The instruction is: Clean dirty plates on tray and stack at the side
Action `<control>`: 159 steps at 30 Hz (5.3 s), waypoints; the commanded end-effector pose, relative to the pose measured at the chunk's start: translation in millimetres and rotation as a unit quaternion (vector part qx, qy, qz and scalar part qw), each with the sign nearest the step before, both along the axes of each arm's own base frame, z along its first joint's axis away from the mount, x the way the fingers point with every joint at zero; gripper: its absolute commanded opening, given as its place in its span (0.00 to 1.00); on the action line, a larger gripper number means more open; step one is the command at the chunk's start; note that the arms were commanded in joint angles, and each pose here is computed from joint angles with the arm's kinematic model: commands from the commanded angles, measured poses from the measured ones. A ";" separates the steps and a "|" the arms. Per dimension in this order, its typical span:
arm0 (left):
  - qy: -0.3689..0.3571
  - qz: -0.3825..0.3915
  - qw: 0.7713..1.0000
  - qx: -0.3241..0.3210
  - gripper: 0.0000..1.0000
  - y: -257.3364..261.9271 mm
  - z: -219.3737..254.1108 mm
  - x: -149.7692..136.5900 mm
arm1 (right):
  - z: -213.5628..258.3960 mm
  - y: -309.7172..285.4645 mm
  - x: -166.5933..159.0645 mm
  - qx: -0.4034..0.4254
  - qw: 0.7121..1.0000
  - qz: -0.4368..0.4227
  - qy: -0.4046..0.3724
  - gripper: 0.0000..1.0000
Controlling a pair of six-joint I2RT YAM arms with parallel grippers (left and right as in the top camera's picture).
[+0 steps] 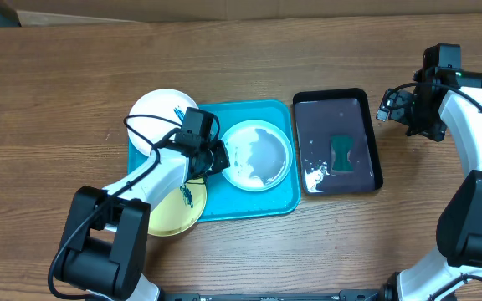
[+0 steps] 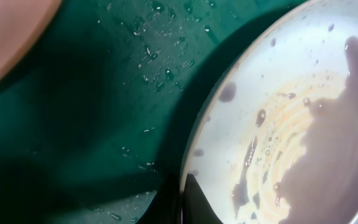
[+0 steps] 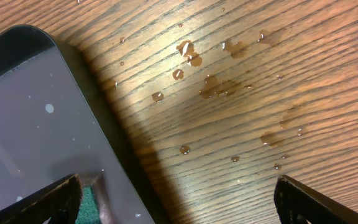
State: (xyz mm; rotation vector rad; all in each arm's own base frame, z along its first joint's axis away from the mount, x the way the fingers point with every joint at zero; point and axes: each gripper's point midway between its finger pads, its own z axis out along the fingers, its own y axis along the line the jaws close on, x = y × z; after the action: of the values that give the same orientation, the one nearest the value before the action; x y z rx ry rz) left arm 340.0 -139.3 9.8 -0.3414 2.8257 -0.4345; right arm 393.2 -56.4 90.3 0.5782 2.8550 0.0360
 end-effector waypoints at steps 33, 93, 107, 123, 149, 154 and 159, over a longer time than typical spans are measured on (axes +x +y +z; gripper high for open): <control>-0.236 -0.080 0.968 0.008 0.04 -70.8 157.0 100.6 | 8.1 -0.3 3.8 -0.005 1.000 0.000 -0.013 1.00; -0.579 -0.259 0.627 0.451 0.04 -199.2 320.7 57.7 | 8.0 -0.3 3.8 -0.005 1.000 0.000 -0.013 1.00; -0.586 -0.248 0.623 0.455 0.04 -199.1 328.0 55.9 | 8.1 -0.3 3.8 -0.005 1.000 0.000 -0.013 1.00; -0.557 -0.214 0.676 0.433 0.04 -174.5 307.8 73.4 | 8.1 -0.3 3.8 -0.005 1.000 0.000 -0.013 1.00; -0.545 -0.196 0.714 0.394 0.04 -175.5 291.4 70.9 | 8.1 -0.3 3.8 -0.005 1.000 0.000 -0.013 1.00; -0.469 -0.167 0.808 0.316 0.04 -158.4 229.0 79.1 | 8.0 -0.3 3.8 -0.005 1.000 0.000 -0.013 1.00; -0.355 -0.170 0.907 0.151 0.04 -149.5 173.6 79.1 | 8.1 -0.3 3.8 -0.005 1.000 0.000 -0.013 1.00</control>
State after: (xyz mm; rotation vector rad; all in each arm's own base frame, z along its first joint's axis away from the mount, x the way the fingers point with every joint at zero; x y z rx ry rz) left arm 412.5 -285.2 207.7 0.5706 1.9629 0.2984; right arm 393.0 -56.6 90.3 0.5784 2.8553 0.0353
